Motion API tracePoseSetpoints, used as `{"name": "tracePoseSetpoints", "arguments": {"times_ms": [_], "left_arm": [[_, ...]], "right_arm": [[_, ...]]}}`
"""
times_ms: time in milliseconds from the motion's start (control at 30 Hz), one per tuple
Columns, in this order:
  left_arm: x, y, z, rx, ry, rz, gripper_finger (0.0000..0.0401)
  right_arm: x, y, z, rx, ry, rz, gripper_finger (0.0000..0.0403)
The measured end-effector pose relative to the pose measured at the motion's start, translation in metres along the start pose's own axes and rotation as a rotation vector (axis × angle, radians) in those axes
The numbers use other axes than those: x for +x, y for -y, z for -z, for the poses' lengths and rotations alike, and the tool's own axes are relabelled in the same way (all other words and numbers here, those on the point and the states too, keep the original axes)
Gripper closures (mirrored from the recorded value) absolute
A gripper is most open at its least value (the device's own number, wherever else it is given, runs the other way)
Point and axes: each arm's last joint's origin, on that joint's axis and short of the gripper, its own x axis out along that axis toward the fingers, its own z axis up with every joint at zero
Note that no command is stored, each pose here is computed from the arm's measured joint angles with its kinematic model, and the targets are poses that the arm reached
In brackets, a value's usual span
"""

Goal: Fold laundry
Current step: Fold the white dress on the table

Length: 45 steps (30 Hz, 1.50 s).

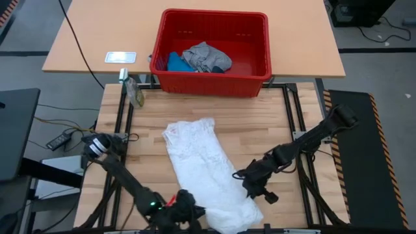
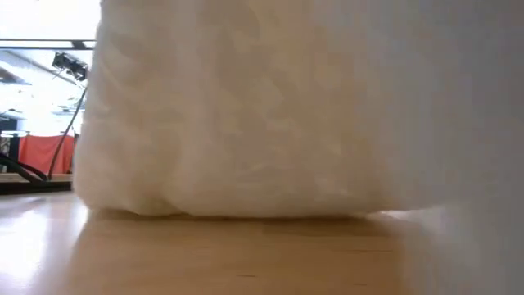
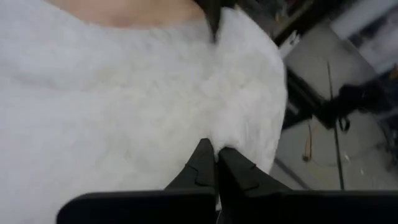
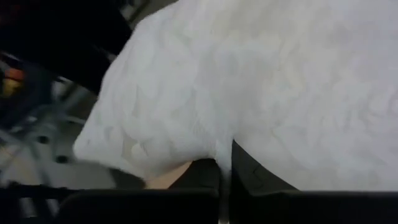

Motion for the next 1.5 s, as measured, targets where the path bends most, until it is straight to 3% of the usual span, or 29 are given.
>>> {"name": "tracePoseSetpoints", "arguments": {"times_ms": [167, 433, 667, 800, 967, 1100, 1200, 1367, 1500], "left_arm": [[-0.008, -0.001, -0.005, -0.085, 0.014, -0.023, 0.0401], [0.008, -0.017, -0.031, -0.359, 0.123, -0.130, 0.0401], [-0.011, -0.045, -0.059, -0.444, 0.157, -0.360, 0.0401], [-0.028, -0.062, -0.075, -0.382, 0.134, -0.511, 0.0401], [-0.028, -0.091, -0.091, -0.207, 0.048, -0.770, 0.0401], [-0.024, -0.117, -0.096, -0.107, 0.010, -0.920, 0.0401], [-0.017, -0.140, -0.092, -0.094, -0.016, -1.006, 0.0395], [-0.009, -0.176, -0.085, -0.176, -0.118, -1.135, 0.0365], [-0.008, -0.183, -0.091, -0.210, -0.163, -1.170, 0.0329]], "right_arm": [[-0.012, 0.005, -0.009, 0.042, 0.077, -0.016, 0.0396], [-0.043, 0.052, -0.014, 0.298, 0.167, 0.083, 0.0396], [-0.082, 0.102, -0.008, 0.536, 0.266, 0.091, 0.0396], [-0.093, 0.140, 0.004, 0.673, 0.316, 0.090, 0.0396], [-0.088, 0.187, 0.024, 0.839, 0.367, 0.037, 0.0396], [-0.089, 0.212, 0.037, 0.892, 0.418, 0.038, 0.0396], [-0.091, 0.225, 0.046, 0.916, 0.452, 0.085, 0.0390], [-0.097, 0.230, 0.046, 0.844, 0.491, 0.164, 0.0321], [-0.111, 0.228, 0.037, 0.749, 0.558, 0.244, 0.0245]]}}
